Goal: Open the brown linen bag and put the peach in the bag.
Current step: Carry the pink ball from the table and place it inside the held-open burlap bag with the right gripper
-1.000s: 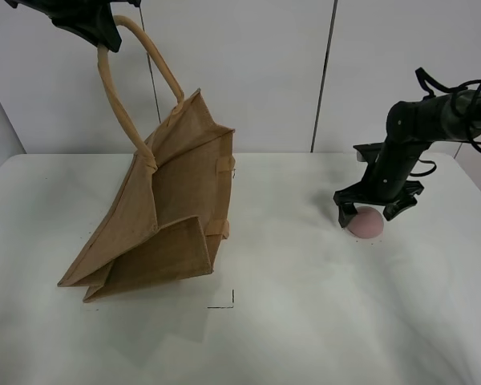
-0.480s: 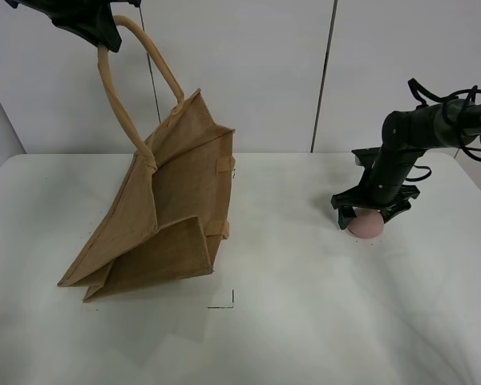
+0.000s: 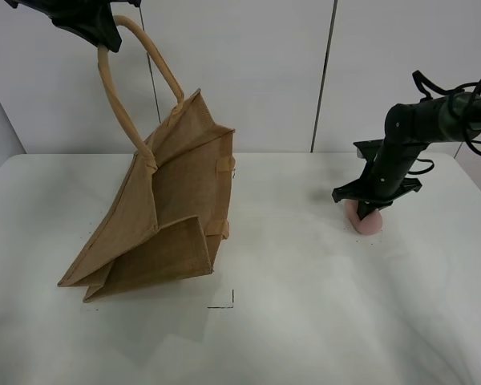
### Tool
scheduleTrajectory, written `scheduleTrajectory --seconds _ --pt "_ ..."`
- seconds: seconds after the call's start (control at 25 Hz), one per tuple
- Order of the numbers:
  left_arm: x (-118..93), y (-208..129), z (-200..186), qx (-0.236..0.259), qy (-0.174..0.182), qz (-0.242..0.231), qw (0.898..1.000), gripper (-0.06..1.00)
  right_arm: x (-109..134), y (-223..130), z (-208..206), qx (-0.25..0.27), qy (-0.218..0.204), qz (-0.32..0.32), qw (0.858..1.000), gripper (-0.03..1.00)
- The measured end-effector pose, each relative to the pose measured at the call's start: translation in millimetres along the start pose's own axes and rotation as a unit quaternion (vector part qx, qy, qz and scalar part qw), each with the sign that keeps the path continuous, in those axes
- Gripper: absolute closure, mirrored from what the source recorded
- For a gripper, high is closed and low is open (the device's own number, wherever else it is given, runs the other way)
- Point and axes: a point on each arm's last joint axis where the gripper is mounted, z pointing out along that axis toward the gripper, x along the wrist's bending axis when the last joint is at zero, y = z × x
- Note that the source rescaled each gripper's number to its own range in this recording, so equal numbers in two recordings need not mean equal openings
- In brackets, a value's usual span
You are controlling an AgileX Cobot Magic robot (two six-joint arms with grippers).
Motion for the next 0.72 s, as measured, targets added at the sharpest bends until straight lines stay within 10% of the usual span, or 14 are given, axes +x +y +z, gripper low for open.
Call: scheduleTrajectory --seconds 0.32,0.72 --pt "-0.1 0.0 0.0 0.0 -0.001 0.0 1.0 0.94 25.1 37.0 -102.8 -0.127 0.092 -0.039 0.987 0.97" --pt "0.2 -0.7 -11.1 -0.011 -0.002 0.0 1.0 0.94 151.7 47.1 -148.0 -0.215 0.207 -0.14 0.944 0.97"
